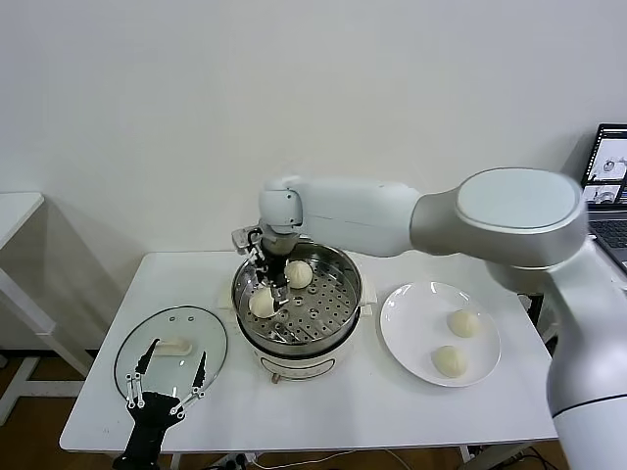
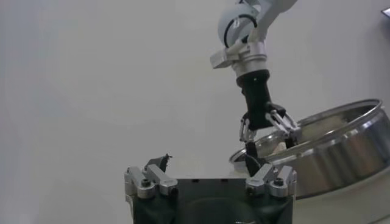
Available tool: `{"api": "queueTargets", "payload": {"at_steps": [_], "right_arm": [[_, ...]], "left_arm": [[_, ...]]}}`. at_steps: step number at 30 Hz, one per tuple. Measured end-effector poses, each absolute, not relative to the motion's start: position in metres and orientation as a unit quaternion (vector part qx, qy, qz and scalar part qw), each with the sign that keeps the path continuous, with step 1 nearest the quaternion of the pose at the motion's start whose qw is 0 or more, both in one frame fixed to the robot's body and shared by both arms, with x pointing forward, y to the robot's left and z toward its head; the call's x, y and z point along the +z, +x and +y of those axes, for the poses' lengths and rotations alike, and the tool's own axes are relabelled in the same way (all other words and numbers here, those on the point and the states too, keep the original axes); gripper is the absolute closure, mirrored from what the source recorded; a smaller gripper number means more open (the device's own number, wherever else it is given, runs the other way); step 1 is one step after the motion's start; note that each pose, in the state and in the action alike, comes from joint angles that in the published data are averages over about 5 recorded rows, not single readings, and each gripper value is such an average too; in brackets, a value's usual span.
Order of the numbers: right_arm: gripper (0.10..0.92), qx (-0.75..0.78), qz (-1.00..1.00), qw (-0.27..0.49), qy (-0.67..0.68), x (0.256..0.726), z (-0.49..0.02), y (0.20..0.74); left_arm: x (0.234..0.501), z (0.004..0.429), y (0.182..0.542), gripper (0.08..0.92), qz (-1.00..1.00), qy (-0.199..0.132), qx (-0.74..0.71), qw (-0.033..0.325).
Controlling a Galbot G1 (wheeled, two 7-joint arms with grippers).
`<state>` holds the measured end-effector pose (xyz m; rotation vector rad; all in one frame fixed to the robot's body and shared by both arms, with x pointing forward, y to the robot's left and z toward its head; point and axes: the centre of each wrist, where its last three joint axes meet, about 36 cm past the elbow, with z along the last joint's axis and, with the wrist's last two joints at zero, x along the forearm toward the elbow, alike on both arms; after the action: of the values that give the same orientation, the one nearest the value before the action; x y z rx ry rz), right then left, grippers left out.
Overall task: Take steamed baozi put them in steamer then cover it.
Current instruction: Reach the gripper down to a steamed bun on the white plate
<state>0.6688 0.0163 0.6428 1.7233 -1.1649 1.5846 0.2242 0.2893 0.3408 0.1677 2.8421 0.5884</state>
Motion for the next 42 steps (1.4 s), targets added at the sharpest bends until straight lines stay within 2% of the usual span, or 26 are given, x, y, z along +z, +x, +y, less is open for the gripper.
{"api": "queueTargets", "payload": {"at_steps": [6,11,16,22,31,42], "right_arm": [[0.2,0.591,-0.435,0.266,0.625,0.684,-0.054,0.677],[0.2,0.59,-0.437,0.294,0.612,0.695,-0.133,0.684],[0.2,0.58,-0.445,0.329,0.598,0.683,-0.209,0.683],[0.2,0.555,-0.453,0.371,0.591,0.638,-0.282,0.676],[0.2,0.523,-0.443,0.41,0.603,0.569,-0.329,0.655],[0.2,0.504,-0.439,0.432,0.605,0.514,-0.351,0.639]], "left_arm": [[0.342,0.288,0.224,0.177,0.971,0.06,0.201,0.118],[0.342,0.287,0.224,0.177,0.97,0.062,0.201,0.118],[0.341,0.286,0.223,0.177,0.971,0.062,0.201,0.117],[0.34,0.285,0.221,0.177,0.971,0.061,0.2,0.113],[0.338,0.284,0.218,0.177,0.972,0.059,0.202,0.108],[0.338,0.285,0.215,0.177,0.972,0.055,0.203,0.105]]}}
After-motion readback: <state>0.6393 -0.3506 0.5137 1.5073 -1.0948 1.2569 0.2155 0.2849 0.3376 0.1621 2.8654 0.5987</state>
